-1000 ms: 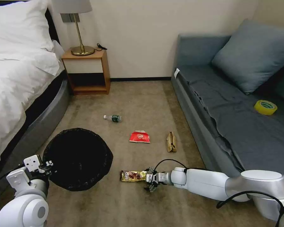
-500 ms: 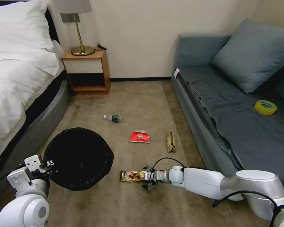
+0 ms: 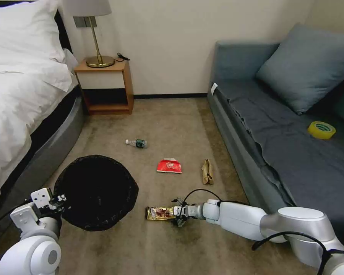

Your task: Pick up the trash bin, then pick up the garbage on the floor and place it into the trash bin.

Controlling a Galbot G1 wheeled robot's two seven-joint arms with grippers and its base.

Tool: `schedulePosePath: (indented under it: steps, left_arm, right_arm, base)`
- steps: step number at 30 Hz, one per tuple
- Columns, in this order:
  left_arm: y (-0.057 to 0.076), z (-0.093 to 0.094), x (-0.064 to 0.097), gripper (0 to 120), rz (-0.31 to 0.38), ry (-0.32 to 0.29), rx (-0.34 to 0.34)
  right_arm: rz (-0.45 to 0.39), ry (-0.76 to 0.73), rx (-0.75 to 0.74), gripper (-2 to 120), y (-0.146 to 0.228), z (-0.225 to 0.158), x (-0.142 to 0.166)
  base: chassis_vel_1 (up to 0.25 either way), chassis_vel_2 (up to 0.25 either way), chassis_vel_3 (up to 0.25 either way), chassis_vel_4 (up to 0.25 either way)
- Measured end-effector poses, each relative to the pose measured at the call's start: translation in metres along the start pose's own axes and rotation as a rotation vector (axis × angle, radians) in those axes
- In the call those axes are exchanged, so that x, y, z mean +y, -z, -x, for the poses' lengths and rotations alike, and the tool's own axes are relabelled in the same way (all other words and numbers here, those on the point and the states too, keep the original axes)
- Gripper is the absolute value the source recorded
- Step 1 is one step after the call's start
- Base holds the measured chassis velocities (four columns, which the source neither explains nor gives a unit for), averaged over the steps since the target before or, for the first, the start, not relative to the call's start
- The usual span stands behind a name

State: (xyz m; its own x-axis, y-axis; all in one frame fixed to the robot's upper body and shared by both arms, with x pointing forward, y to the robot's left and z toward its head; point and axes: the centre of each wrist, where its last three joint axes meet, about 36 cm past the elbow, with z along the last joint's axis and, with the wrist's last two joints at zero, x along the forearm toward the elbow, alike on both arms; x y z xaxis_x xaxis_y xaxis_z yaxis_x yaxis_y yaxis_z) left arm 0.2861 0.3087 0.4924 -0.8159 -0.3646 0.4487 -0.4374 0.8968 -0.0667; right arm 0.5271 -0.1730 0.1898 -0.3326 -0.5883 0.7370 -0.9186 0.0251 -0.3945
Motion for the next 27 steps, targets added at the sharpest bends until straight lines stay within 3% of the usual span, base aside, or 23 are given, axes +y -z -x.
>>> schedulePosePath:
  steps: [5, 10, 27]
  left_arm:
    - [-0.0006, 0.0002, -0.0002, 3, 0.002, 0.0, 0.0]
    - [-0.001, 0.0001, -0.0008, 3, 0.002, -0.002, -0.001]
    - [-0.003, 0.0027, -0.0014, 3, 0.006, -0.003, 0.0]
  right_arm:
    - [0.004, -0.012, 0.005, 100, -0.0024, 0.0, -0.003]
    - [-0.001, -0.018, 0.0, 92, -0.0049, 0.002, -0.0021]
    - [-0.004, -0.013, -0.011, 28, -0.0093, 0.002, 0.0037]
  base:
    - [0.0, 0.0, 0.0, 0.0]
    - [0.0, 0.0, 0.0, 0.0]
    - [0.0, 0.0, 0.0, 0.0]
